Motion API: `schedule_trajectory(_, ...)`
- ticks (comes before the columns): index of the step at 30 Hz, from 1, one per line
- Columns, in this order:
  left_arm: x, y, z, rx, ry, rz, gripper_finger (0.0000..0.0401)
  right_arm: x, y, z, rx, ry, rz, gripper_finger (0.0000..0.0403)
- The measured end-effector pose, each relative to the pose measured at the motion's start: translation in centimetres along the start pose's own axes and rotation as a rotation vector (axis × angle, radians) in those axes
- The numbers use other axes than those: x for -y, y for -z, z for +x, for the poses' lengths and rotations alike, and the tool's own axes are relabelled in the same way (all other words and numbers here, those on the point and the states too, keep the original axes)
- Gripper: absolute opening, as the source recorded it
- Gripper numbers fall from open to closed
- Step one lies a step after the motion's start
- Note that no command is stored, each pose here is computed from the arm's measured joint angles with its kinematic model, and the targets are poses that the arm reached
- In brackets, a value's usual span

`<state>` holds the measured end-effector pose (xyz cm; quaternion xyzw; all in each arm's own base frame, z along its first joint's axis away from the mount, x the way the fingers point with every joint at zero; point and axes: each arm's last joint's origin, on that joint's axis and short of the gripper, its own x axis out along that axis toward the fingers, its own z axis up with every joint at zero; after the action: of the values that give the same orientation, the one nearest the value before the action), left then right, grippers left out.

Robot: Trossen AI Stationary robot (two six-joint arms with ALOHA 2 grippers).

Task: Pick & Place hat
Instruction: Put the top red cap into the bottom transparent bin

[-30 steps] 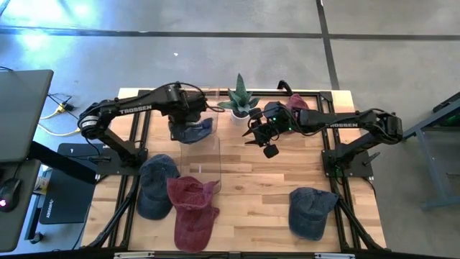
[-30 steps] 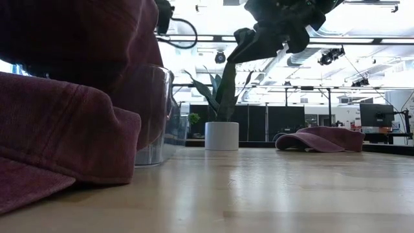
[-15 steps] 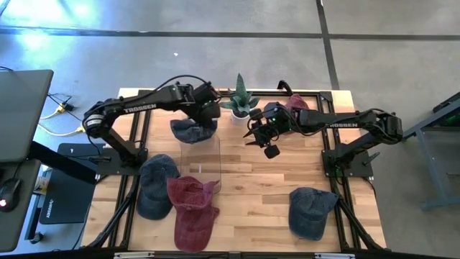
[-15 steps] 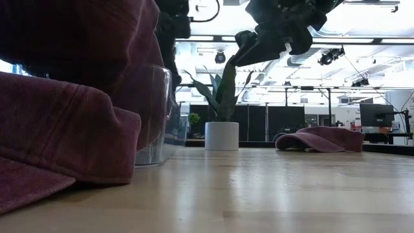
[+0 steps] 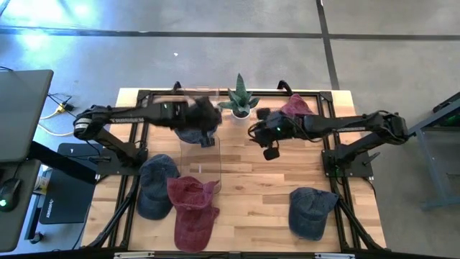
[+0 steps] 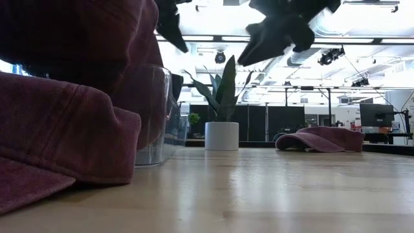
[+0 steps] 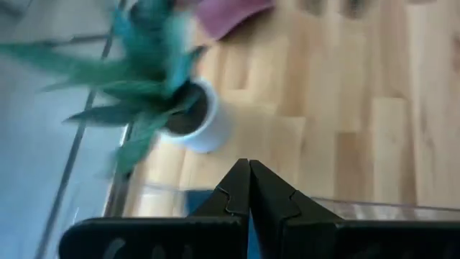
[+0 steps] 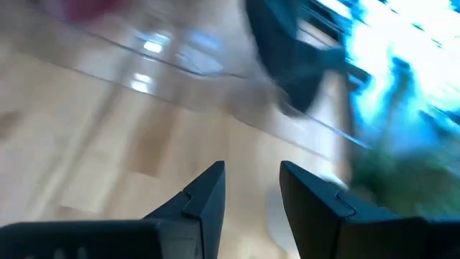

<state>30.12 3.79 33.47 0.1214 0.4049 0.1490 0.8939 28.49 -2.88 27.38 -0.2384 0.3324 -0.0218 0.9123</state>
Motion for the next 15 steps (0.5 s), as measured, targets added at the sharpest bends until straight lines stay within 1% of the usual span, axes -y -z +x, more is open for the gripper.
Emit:
schedule_trajectory(2,1.7,0.5,0.5,0.034,0.011,0.041,0.0,-0.8,-0.3,-1.1,-0.043,0.058,0.028,0.0129)
schedule_trajectory(4,3.2,0.6,1.2,0.123,0.019,0.048,0.0,-1.9,-0.5,-2.2,-0.074,0.089,0.071,0.0129)
schedule_trajectory(7,5.2,1.2,2.2,0.211,0.032,0.055,0.0,-3.9,-0.7,-3.7,-0.119,0.096,0.163,0.0129)
schedule_trajectory(9,6.1,0.9,2.1,0.282,0.038,0.074,0.0,-5.3,-0.8,-4.4,-0.14,0.075,0.216,0.0129)
schedule_trajectory(11,6.8,0.4,1.5,0.338,0.02,0.086,0.0,-6.9,-0.8,-4.9,-0.163,0.033,0.245,0.0129)
schedule_trajectory(15,7.9,-0.4,0.1,0.381,-0.1,0.122,0.0,-9.3,-0.5,-5.9,-0.225,-0.079,0.298,0.0129)
